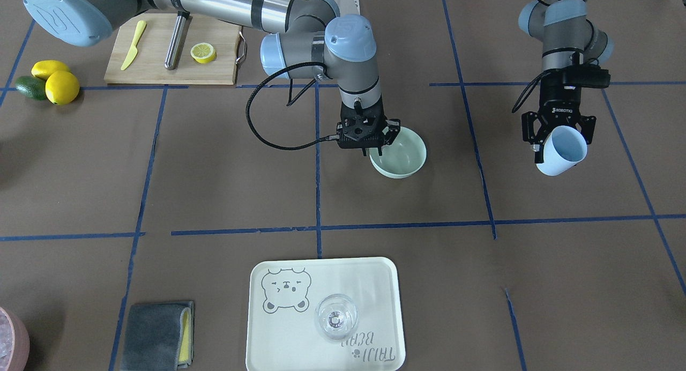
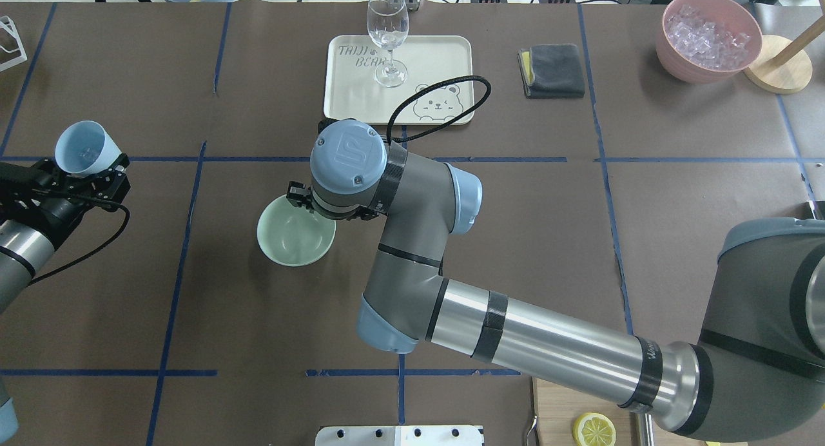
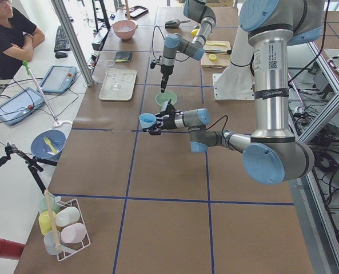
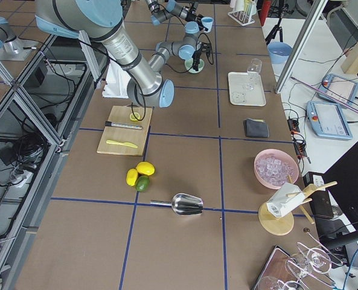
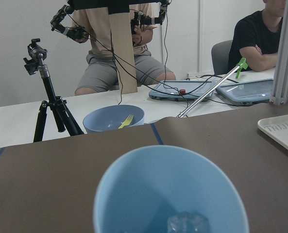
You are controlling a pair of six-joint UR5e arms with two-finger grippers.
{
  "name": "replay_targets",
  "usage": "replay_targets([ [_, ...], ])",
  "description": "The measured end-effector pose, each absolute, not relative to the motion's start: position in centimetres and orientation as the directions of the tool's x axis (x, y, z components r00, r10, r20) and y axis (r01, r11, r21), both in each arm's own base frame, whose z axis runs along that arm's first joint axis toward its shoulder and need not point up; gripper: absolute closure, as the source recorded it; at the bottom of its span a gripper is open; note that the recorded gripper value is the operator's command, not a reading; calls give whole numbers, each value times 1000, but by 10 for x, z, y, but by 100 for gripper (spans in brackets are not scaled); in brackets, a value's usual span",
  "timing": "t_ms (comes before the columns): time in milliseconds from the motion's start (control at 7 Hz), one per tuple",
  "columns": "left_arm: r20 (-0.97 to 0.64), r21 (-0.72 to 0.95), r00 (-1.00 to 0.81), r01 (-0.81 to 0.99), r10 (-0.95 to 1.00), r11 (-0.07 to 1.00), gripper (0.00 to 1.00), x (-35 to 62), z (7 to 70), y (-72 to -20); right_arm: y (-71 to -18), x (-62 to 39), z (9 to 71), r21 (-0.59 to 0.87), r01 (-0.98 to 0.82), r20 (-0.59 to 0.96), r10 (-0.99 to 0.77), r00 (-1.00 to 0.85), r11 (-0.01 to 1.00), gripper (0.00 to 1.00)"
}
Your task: Pour ice into bowl
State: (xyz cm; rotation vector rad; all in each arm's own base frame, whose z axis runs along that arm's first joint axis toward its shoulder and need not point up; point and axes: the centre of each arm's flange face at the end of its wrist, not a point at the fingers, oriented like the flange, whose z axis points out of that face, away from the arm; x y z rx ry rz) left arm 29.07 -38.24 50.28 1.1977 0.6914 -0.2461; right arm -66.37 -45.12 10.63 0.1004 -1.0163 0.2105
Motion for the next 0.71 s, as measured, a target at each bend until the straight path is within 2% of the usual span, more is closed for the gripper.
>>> replay_targets([
  [286, -535, 812, 832, 459, 145, 362, 100, 317, 480, -390, -479, -628, 116, -63, -197, 857, 154, 491, 978, 0],
  [714, -336, 881, 932, 260, 138, 396, 100, 395, 406, -366, -484, -537, 201, -35, -156, 859, 110, 499, 987, 0],
])
